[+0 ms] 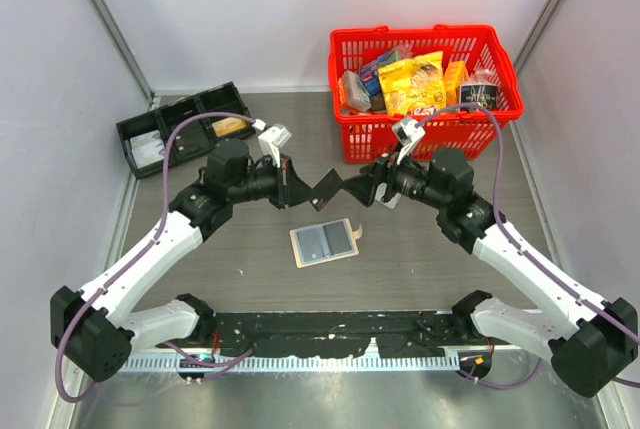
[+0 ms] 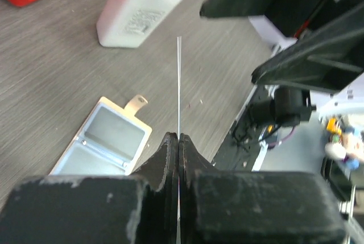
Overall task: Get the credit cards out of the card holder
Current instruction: Place the credit card in the storage box.
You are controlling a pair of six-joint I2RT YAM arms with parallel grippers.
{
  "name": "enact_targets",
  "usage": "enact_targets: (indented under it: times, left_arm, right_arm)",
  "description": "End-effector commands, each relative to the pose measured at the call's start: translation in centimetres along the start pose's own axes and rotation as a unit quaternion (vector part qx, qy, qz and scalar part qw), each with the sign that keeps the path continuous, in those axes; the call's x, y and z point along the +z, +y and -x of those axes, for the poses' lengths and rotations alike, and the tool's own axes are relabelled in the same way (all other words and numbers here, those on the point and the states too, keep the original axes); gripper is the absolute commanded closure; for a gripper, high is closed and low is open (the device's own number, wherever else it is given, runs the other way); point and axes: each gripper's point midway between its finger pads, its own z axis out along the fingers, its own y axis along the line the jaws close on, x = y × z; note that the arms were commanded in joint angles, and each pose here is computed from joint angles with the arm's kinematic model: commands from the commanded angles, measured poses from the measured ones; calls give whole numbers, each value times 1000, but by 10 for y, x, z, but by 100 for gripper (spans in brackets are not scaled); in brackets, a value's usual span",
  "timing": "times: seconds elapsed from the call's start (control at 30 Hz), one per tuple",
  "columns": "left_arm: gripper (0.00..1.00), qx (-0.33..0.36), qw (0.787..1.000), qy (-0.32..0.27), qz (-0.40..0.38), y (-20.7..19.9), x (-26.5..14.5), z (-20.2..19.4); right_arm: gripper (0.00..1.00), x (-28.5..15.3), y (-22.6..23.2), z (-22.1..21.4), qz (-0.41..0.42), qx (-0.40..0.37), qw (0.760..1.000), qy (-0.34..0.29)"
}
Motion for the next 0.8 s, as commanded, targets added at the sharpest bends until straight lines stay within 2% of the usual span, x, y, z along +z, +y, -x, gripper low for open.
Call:
enact_targets:
  times: [0.0, 0.07, 0.27, 0.53, 0.77]
  left_arm:
    - [100, 69, 991, 108, -43, -9, -16, -33]
    - [100, 93, 987, 121, -55, -14, -21, -33]
    - [100, 161, 972, 141, -99, -30, -35, -30]
    - [100, 207, 954, 168, -134, -39, -46, -34]
    - [100, 208, 951, 185, -135, -38, -48, -37]
  right_arm:
    - [21, -8, 22, -4, 81, -111, 987, 80]
    - [25, -10, 40, -4, 136, -115, 979, 98]
    - [30, -15, 67, -2, 222, -133, 959, 118]
    - [34, -9, 76, -9, 262, -145, 944, 138]
    - [46, -2, 88, -22, 298, -145, 929, 165]
